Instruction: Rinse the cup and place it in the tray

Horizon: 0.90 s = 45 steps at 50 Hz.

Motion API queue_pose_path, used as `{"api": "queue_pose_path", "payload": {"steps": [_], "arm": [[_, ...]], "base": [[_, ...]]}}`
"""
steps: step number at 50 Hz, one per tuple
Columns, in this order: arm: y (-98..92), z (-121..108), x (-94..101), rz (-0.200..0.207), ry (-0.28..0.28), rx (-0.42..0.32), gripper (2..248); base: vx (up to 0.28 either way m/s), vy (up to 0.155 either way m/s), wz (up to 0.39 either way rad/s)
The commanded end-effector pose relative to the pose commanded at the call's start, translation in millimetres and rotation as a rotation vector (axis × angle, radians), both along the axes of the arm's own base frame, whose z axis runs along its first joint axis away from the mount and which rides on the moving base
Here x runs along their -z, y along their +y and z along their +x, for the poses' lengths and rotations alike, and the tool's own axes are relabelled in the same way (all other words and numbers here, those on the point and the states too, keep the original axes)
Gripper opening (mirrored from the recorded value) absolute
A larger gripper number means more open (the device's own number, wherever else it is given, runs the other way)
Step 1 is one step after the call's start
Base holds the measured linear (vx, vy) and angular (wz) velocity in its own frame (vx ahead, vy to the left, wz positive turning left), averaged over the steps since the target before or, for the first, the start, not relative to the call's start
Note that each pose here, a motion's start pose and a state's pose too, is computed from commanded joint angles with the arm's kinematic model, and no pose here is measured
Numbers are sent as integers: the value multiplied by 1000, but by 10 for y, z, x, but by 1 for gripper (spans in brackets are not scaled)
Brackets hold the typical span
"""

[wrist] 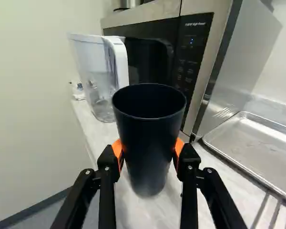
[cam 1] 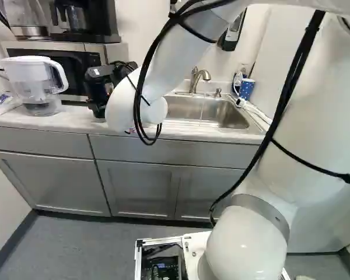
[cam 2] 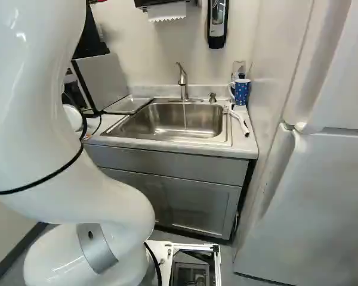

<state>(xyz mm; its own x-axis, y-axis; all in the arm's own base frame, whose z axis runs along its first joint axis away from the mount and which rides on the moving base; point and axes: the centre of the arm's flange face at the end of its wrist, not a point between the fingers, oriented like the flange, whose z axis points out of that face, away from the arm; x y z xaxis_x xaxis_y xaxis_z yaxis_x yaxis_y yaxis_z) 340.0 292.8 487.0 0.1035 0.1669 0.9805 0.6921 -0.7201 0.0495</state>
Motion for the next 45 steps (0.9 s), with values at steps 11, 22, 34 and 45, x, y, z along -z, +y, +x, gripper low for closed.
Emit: {"api": "queue_pose_path", "payload": {"steps": [11, 22, 34, 45], "arm": [[-194, -29, -106, 16, -16, 33, 122], [-379, -4, -208, 34, -25, 80, 122], [-558, 93, -319, 60, -24, 151, 122], [-687, 206, -435, 75, -45, 191, 122]], "base": [[0, 0, 0], [0, 0, 0], [0, 0, 0], [0, 0, 0]]}}
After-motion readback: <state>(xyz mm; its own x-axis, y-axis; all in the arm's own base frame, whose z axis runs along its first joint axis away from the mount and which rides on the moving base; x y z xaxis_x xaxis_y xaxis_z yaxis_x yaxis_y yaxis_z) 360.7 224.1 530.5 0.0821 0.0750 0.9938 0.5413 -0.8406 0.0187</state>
